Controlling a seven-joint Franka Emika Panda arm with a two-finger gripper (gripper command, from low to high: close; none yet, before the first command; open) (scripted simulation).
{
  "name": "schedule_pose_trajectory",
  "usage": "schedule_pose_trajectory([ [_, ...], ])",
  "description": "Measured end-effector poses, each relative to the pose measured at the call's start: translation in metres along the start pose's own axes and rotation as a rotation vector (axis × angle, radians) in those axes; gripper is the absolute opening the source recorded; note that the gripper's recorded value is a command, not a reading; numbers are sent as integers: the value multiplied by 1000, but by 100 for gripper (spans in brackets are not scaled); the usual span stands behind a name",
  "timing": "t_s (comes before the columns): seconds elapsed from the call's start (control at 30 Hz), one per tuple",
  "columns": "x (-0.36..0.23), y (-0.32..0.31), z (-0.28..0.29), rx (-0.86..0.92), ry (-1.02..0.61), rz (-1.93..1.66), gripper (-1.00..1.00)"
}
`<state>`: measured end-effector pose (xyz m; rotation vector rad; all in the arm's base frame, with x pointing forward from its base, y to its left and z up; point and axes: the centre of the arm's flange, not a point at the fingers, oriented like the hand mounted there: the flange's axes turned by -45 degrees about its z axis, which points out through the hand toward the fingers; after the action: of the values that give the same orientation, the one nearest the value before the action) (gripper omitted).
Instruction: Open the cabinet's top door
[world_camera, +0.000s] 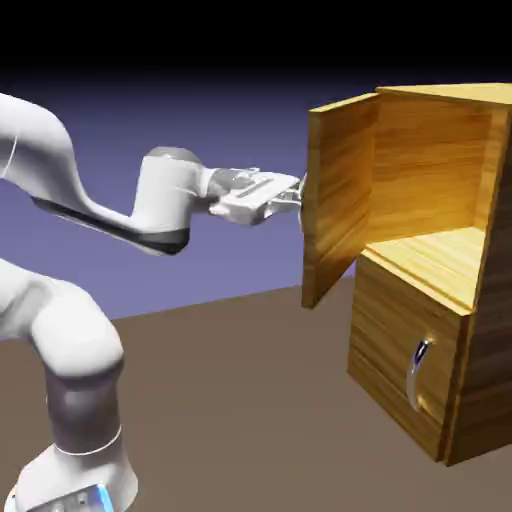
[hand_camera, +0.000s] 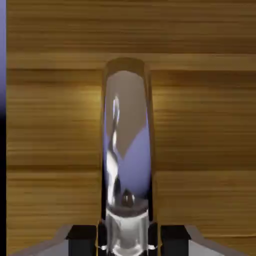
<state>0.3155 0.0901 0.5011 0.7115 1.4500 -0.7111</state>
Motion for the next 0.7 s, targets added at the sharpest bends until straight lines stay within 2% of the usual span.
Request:
schedule_pose_trajectory([
  [0.7,0,109,-110,535,1,0,-100],
])
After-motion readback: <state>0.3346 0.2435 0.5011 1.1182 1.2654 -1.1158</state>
